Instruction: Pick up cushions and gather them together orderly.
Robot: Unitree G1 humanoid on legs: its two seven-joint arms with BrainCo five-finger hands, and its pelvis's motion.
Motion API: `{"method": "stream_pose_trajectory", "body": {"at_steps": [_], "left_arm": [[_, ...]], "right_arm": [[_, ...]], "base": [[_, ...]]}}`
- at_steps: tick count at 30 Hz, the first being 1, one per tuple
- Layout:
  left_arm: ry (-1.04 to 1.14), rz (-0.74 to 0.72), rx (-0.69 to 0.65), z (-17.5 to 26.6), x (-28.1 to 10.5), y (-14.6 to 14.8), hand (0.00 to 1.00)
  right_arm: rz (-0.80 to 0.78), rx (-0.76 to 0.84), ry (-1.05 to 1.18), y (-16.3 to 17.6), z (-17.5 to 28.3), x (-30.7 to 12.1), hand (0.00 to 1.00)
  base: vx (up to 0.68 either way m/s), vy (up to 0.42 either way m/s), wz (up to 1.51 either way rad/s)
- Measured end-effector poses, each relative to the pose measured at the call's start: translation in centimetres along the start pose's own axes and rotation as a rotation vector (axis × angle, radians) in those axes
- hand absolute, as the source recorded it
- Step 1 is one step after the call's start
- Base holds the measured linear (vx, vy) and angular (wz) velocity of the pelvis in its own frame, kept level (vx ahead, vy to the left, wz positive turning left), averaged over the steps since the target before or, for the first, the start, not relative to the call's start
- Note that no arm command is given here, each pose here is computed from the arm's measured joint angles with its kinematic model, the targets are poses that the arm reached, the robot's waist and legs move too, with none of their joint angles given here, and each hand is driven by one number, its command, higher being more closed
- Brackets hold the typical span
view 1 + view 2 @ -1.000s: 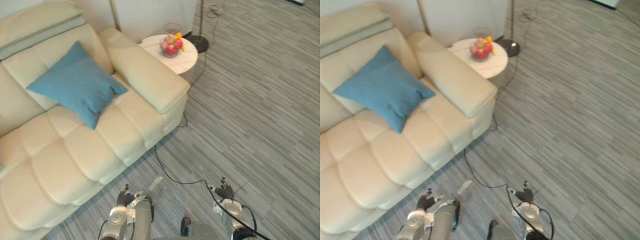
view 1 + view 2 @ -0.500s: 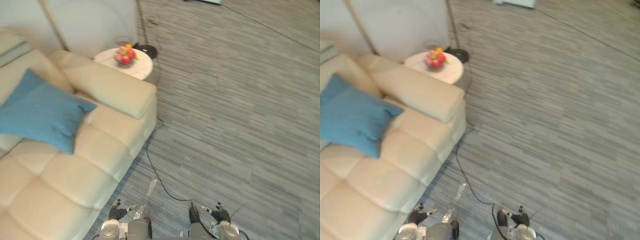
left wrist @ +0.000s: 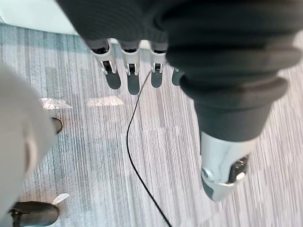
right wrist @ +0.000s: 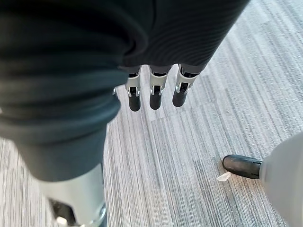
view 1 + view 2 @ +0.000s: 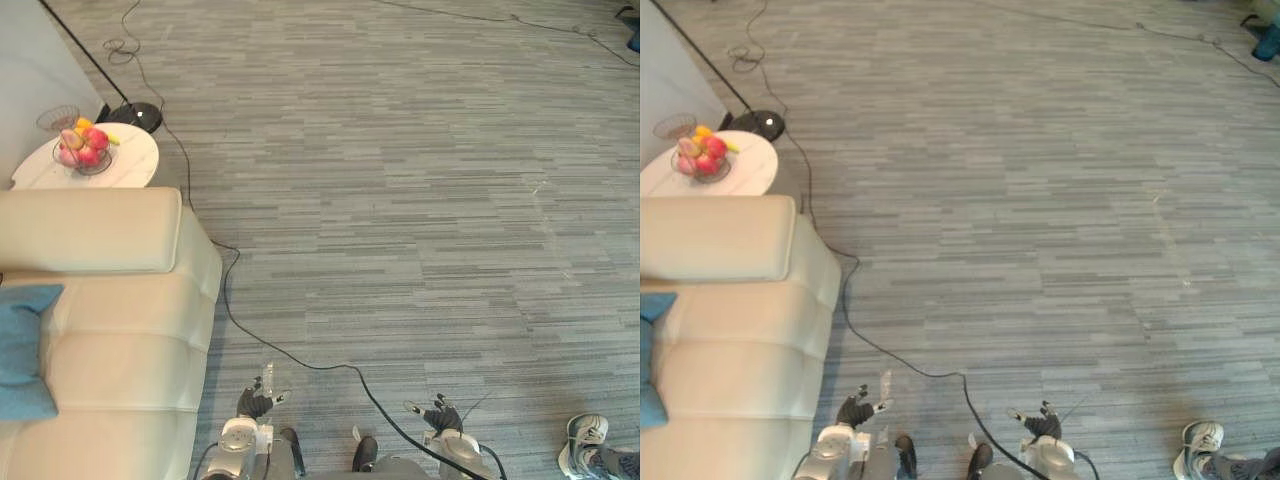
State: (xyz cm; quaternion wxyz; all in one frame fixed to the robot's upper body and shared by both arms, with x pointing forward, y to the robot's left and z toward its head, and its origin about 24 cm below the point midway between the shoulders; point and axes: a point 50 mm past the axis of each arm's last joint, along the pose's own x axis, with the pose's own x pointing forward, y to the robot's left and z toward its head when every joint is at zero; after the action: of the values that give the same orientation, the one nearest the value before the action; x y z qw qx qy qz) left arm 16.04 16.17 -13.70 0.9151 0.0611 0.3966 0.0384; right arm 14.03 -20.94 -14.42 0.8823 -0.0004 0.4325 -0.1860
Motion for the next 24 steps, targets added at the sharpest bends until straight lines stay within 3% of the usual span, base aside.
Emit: {"method": "stream_pose_trajectory", "body": {"at_steps": [11,24], "left_arm": [[0.032,0.004,-0.007,-0.9,-0.2,0.1,0.0],[0.127,0.046,-0.025,-3.5,-1.0,1.6,0.0]], "right_arm": [[-0.051,0.054,0.08,-1.3,-2.8,-0.9,0.0],[-0.038,0.061,0.095,-1.1,-3.1,-1.0,0.0]], "base": [[-0.07,0.053,-0.28],[-0.02,0.037,-0.04]]}}
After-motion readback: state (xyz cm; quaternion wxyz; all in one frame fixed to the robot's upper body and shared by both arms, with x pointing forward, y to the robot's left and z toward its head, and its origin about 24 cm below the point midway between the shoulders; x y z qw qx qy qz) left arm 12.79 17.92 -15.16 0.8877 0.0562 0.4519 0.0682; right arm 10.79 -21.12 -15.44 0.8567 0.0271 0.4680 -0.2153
